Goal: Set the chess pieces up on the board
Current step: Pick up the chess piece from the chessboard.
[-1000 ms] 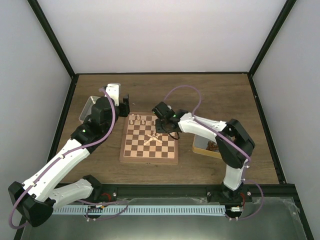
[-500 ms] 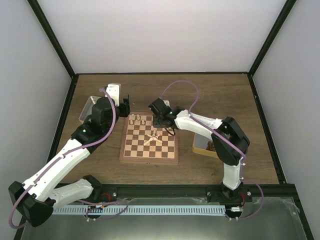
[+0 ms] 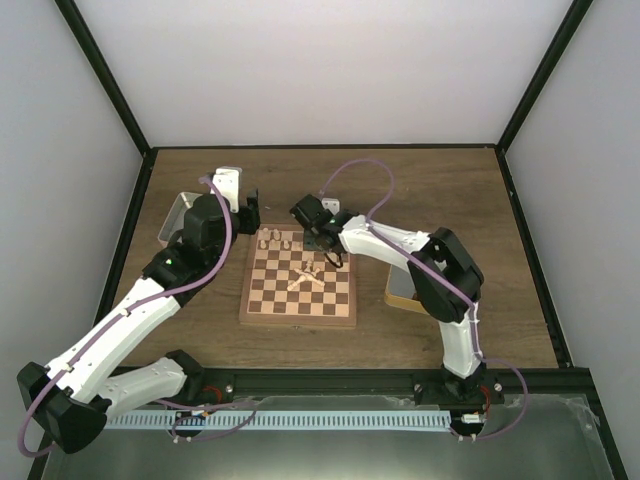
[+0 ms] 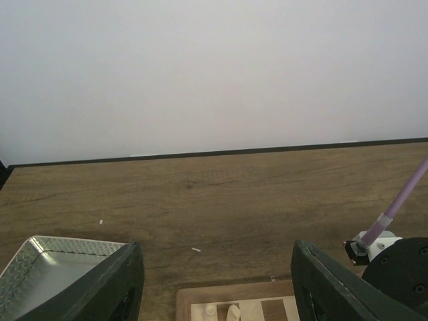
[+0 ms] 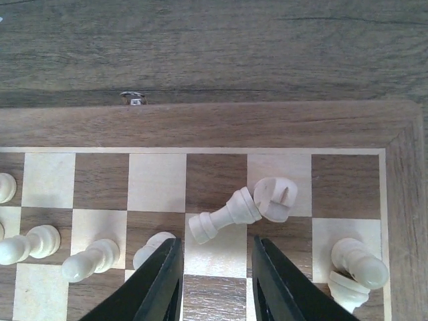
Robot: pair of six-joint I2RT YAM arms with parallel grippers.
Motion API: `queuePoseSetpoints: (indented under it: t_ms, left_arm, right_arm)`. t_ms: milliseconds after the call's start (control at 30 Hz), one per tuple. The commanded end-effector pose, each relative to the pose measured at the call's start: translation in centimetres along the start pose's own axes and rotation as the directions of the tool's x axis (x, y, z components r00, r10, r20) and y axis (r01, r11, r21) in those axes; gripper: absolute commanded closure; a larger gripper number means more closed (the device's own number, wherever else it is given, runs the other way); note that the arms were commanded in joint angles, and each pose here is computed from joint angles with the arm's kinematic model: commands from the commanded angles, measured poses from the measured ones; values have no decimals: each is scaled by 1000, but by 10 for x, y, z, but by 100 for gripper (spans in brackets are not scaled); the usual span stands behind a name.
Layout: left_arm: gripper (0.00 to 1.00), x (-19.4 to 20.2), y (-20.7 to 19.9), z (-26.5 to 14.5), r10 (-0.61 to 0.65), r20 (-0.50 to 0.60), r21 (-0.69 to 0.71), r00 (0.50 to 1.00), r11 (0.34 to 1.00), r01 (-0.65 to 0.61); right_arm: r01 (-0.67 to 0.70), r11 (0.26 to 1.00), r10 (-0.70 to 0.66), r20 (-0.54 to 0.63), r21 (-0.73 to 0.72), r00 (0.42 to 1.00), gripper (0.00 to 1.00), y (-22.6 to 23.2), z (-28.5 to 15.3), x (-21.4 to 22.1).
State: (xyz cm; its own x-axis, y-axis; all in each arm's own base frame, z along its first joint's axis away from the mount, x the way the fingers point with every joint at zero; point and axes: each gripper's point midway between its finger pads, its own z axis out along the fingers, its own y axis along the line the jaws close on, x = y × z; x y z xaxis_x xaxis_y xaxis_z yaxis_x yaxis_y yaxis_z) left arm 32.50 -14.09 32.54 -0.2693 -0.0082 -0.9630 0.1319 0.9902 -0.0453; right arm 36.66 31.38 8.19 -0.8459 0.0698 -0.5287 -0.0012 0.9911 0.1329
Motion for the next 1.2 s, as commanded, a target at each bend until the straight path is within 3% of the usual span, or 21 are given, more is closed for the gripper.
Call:
queuePoseSetpoints:
  t_ms: [0,133,433,1167]
  left_arm:
    - [38,1,0,2,-4,3,1,1000,1000,4]
    - [38,2,-2,3,-5,0,12,1000,1000,5]
    - [38,3,-6,2,-11,-5,37,1000,999,11]
    - [38,-3,0,-4,-28,26,21,999,999,27]
  right_arm:
    - [-56,998,56,26,-1,998,70,7,-4,-13]
    - [-166,986,166,5,33,986,76,6,0,-16]
    - [-303,951,304,-7,69,953,77,0,2,-10]
    - [-351,933,354,-22,77,935,77,2,22,-3]
